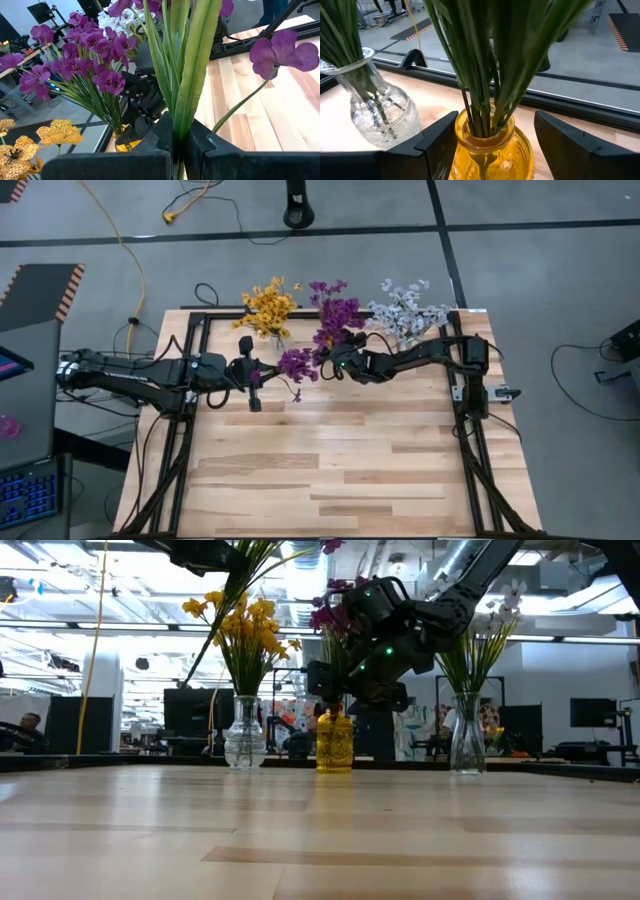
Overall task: Sort flowers into vase by color
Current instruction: Put the purple flowers into the yellow vase
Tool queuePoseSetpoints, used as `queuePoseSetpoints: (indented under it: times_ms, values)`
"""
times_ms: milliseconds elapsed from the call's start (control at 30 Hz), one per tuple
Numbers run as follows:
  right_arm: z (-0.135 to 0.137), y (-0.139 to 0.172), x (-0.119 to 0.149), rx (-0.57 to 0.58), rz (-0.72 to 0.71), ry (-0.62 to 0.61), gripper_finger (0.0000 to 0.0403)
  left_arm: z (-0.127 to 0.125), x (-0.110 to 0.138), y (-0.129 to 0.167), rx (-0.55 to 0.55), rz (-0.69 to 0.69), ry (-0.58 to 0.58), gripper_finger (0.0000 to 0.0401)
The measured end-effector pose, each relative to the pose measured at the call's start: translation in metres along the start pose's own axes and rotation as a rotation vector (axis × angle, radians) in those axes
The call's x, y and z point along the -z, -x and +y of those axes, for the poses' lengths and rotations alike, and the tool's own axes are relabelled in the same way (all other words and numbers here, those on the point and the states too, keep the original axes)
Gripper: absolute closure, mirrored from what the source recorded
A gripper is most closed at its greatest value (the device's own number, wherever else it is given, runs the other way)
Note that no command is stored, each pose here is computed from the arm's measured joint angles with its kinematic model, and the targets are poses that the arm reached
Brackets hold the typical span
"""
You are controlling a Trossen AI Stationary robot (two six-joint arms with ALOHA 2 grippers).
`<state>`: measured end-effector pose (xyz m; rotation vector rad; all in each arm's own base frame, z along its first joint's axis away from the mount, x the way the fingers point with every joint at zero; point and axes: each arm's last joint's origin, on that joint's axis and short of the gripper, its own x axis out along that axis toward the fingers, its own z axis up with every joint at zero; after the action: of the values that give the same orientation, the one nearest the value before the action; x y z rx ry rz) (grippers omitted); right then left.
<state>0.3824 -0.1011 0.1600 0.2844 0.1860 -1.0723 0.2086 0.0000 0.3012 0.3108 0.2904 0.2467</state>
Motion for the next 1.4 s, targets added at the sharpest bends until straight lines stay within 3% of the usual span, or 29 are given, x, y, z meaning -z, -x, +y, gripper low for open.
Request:
queuePoseSetpoints:
  times_ms: [967,1133,1400]
  values:
    - [-0.0036,-0.0053,-0.0021,-0.032,0.018,-0.009,0.0119,0.0000,0.0001,0.0001,0.000,0.001,0.000,0.0401]
    - [-0.0036,-0.0053,-0.0021,-0.032,0.018,-0.009,0.0140,0.0000,0.0001,0.0001,0.000,0.001,0.000,0.0401]
    - [-0.0025,-0.0042,-0.0017,-0.036,0.018,-0.008,0.0206,0.0000,0.0001,0.0001,0.000,0.001,0.008,0.0401]
